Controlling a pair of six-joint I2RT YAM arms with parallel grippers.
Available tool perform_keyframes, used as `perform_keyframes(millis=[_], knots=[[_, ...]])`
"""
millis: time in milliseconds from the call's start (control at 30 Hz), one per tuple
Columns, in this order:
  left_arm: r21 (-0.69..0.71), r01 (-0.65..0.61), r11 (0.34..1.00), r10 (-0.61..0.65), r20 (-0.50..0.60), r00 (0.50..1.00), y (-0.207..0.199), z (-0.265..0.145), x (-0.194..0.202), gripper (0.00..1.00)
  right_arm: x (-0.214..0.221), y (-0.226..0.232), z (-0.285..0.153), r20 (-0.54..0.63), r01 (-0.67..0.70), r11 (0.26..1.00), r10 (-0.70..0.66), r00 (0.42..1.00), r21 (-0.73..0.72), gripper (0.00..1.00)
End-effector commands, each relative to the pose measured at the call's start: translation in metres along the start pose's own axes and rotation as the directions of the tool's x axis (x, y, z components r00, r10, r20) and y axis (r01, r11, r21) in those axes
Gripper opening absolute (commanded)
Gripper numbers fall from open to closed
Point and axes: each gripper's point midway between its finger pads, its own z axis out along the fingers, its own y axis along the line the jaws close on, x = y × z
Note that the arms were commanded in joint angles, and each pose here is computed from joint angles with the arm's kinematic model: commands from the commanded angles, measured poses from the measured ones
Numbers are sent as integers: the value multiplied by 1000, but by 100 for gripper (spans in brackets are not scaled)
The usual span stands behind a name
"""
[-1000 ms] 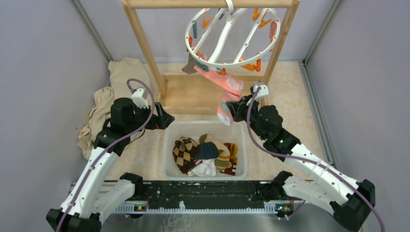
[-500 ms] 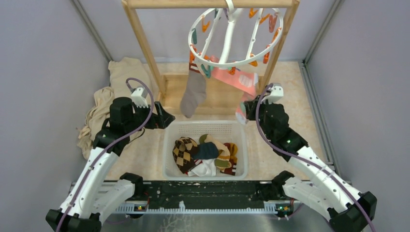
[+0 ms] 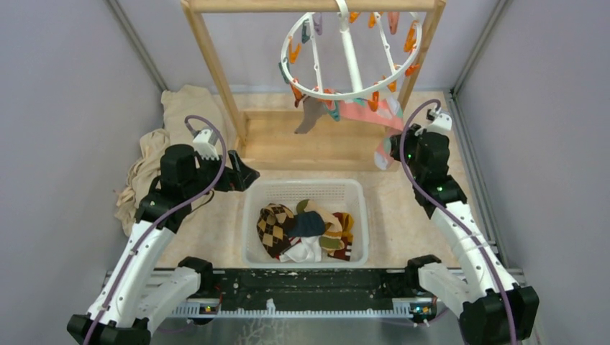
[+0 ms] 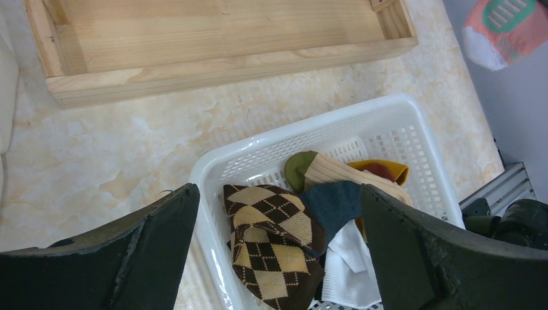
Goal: Remove the socks clipped to the hanger
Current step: Remove the sock from the hanger.
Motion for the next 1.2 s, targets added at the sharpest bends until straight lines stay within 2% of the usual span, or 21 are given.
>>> perform_keyframes(millis=[0, 367, 733, 1167], knots=[[22, -18, 1000, 17, 33, 999, -9, -7, -14, 99, -36, 9, 7, 70, -47, 997, 51, 996, -58, 0], [21, -13, 1000, 12, 34, 999, -9, -7, -14, 99, -7, -4, 57, -4, -88, 995, 88, 996, -57, 0], [7, -17, 1000, 17, 38, 999, -8, -9, -18, 99, -20, -61, 79, -10, -197, 980, 197, 980, -18, 0], [18, -9, 1000, 8, 26, 1000, -9, -4, -16, 99, 3, -17, 53, -101, -187, 963, 170, 980, -194, 0]])
